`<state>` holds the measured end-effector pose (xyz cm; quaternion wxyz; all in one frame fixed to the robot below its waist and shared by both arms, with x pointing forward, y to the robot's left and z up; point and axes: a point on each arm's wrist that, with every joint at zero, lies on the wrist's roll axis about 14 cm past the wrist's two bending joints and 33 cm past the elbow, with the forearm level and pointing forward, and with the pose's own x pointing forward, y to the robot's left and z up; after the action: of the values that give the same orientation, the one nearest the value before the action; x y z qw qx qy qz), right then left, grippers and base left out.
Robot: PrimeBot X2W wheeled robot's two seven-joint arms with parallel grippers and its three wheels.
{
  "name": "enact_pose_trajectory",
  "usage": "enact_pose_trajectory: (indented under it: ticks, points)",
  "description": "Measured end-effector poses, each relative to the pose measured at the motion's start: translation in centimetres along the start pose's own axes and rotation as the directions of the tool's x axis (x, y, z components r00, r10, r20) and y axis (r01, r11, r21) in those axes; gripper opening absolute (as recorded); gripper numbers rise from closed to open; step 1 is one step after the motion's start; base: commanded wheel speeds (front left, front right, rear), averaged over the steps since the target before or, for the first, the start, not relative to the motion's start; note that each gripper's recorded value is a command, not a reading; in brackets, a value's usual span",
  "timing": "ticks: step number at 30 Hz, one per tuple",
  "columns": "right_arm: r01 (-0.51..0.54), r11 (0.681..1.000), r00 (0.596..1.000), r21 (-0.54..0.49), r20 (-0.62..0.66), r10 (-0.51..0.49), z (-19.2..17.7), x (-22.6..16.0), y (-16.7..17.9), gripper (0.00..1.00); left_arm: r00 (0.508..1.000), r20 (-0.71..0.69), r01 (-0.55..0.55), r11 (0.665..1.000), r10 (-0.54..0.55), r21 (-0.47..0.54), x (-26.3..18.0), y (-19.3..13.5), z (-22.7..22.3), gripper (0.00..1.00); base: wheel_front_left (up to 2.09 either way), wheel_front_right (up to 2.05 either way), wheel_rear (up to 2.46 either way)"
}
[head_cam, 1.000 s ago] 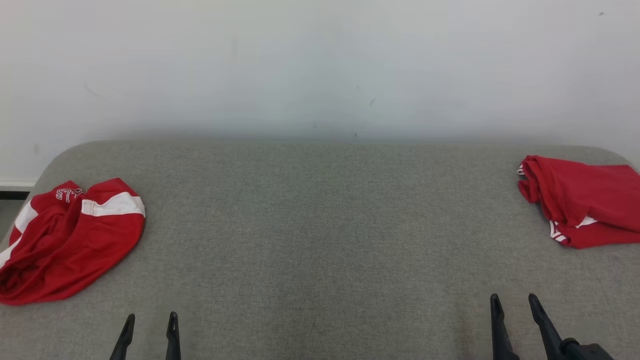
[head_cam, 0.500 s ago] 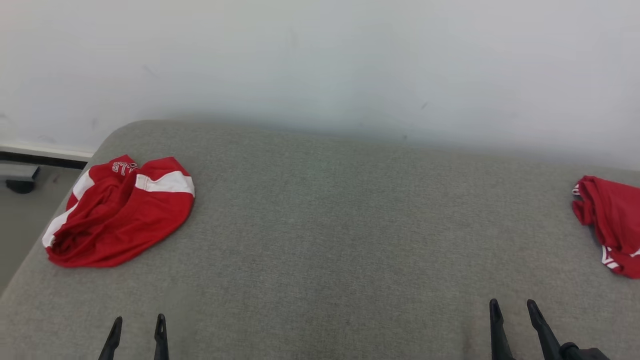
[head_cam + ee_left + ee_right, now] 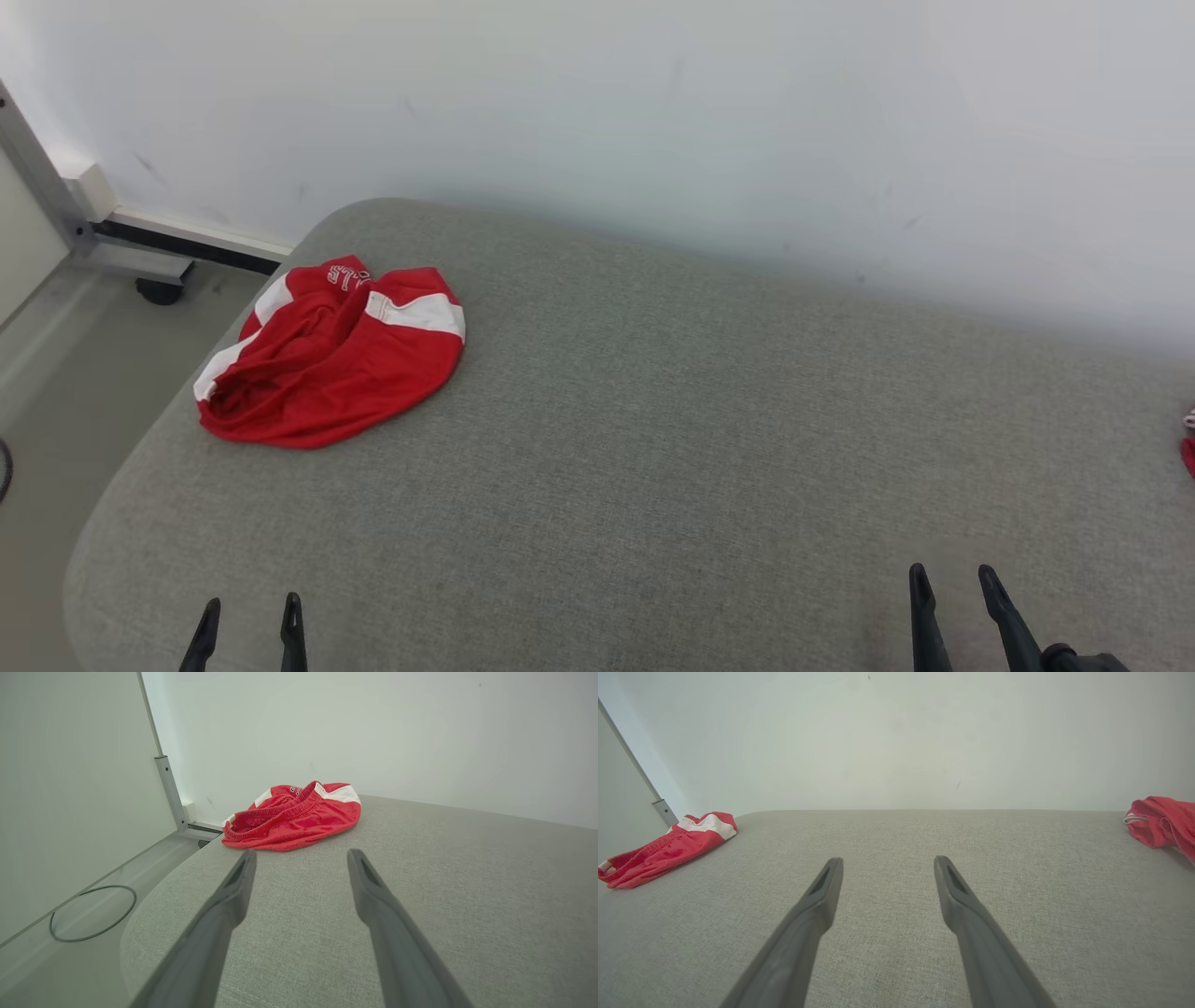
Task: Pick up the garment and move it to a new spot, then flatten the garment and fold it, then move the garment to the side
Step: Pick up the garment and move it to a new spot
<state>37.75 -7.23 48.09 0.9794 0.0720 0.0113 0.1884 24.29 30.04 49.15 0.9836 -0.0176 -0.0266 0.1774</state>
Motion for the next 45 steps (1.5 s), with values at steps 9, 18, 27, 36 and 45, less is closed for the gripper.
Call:
enact_pose_trajectory:
  ticks: [9, 18, 27, 36, 45]
  points:
    - [-0.08, 0.997, 0.997, 0.002, -0.015, 0.08, -0.4, 1.4, 2.4, 1.0, 0.996, -0.002, -0.087, 0.996, 0.087, -0.004, -2.0, 2.6, -0.1, 1.0, 0.0, 0.0, 0.0]
    - [-0.151, 0.988, 0.988, 0.008, -0.033, 0.151, -1.0, 2.3, 4.7, 1.0, 0.987, -0.004, -0.159, 0.987, 0.159, 0.001, -3.6, 4.6, -0.1, 1.0, 0.0, 0.0, 0.0]
    - [-0.158, 0.987, 0.987, 0.01, -0.034, 0.159, -1.0, 2.5, 5.0, 1.0, 0.985, -0.008, -0.175, 0.985, 0.175, 0.004, -3.8, 5.1, -0.2, 1.0, 0.0, 0.0, 0.0]
    - [-0.157, 0.988, 0.988, -0.01, -0.01, 0.157, -0.3, 2.4, 4.9, 1.0, 0.984, 0.054, -0.166, 0.986, 0.167, -0.035, -1.0, 5.2, 1.7, 1.0, 0.0, 0.0, 0.0]
    - [-0.066, 0.998, 0.997, -0.022, 0.038, 0.067, 1.0, 2.3, 1.9, 1.0, 0.987, 0.149, -0.049, 0.998, 0.052, -0.027, 7.6, 3.0, 5.7, 1.0, 0.0, 0.0, 0.0]
